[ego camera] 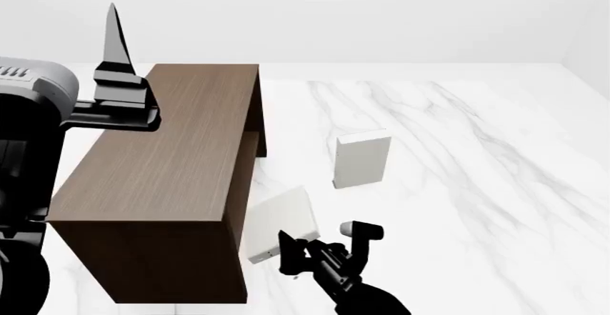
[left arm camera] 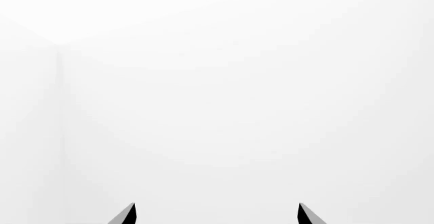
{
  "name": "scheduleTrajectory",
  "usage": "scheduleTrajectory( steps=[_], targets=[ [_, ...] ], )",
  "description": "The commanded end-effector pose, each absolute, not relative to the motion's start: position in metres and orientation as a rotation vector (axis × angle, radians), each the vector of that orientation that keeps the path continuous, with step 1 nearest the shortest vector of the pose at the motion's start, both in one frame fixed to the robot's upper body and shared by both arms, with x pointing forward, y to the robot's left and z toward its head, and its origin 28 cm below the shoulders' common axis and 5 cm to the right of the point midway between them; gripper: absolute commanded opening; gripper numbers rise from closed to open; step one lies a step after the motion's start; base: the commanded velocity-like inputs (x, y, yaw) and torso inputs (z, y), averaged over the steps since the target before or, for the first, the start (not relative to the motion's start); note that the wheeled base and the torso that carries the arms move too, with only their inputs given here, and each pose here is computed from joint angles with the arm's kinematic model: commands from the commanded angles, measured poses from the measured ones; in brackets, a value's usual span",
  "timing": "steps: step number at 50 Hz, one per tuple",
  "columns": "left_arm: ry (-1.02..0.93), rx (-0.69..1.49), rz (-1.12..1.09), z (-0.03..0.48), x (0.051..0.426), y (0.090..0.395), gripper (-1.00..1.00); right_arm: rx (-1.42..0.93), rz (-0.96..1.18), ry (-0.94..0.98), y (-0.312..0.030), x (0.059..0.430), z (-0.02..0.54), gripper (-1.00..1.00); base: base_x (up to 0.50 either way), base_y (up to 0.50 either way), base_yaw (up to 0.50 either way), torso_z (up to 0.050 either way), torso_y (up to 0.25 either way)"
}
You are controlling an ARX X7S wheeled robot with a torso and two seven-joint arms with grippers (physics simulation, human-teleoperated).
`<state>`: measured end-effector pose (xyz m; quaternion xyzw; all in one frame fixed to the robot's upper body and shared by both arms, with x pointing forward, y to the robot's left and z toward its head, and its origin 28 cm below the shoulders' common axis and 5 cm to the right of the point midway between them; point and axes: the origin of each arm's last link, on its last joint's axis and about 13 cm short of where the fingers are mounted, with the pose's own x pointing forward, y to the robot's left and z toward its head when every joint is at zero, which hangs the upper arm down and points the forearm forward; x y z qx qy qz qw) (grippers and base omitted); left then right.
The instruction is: Pick up the book on the right and place it under the cabinet shelf.
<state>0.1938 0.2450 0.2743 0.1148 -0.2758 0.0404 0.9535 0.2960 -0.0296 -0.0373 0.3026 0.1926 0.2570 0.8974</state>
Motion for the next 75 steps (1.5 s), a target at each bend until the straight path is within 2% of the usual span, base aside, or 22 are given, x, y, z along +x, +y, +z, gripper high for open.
scheduleTrajectory(
  steps=[1, 27, 45, 51, 61, 68, 75],
  targets=[
    [-0.559, 0.233, 0.084, 0.274, 0.193, 0.245, 1.0, 0.699, 0.218, 0.468, -0.051, 0.293, -0.048, 1.0, 0.0, 0.0, 0.0, -0.01, 0.0],
    [-0.568, 0.232, 0.075, 0.276, 0.192, 0.245, 1.0, 0.616, 0.157, 0.371, -0.071, 0.304, -0.041, 1.0, 0.0, 0.0, 0.0, -0.001, 0.0],
    [-0.567, 0.227, 0.081, 0.274, 0.192, 0.247, 1.0, 0.541, 0.133, 0.286, -0.095, 0.294, -0.014, 1.0, 0.0, 0.0, 0.0, 0.0, 0.0],
    [-0.566, 0.223, 0.08, 0.273, 0.192, 0.247, 1.0, 0.46, 0.186, 0.211, -0.098, 0.281, 0.015, 1.0, 0.0, 0.0, 0.0, 0.0, 0.0],
    [-0.574, 0.206, 0.074, 0.274, 0.192, 0.246, 1.0, 0.197, 0.258, -0.027, -0.108, 0.269, 0.09, 1.0, 0.0, 0.0, 0.0, 0.0, 0.0],
    [-0.582, 0.207, 0.056, 0.277, 0.192, 0.243, 1.0, -0.009, 0.212, -0.084, -0.111, 0.275, 0.085, 1.0, 0.0, 0.0, 0.0, 0.0, 0.0],
    [-0.615, 0.218, 0.033, 0.295, 0.189, 0.239, 1.0, -0.046, 0.129, -0.043, -0.115, 0.283, 0.067, 1.0, 0.0, 0.0, 0.0, 0.0, 0.0]
  ],
)
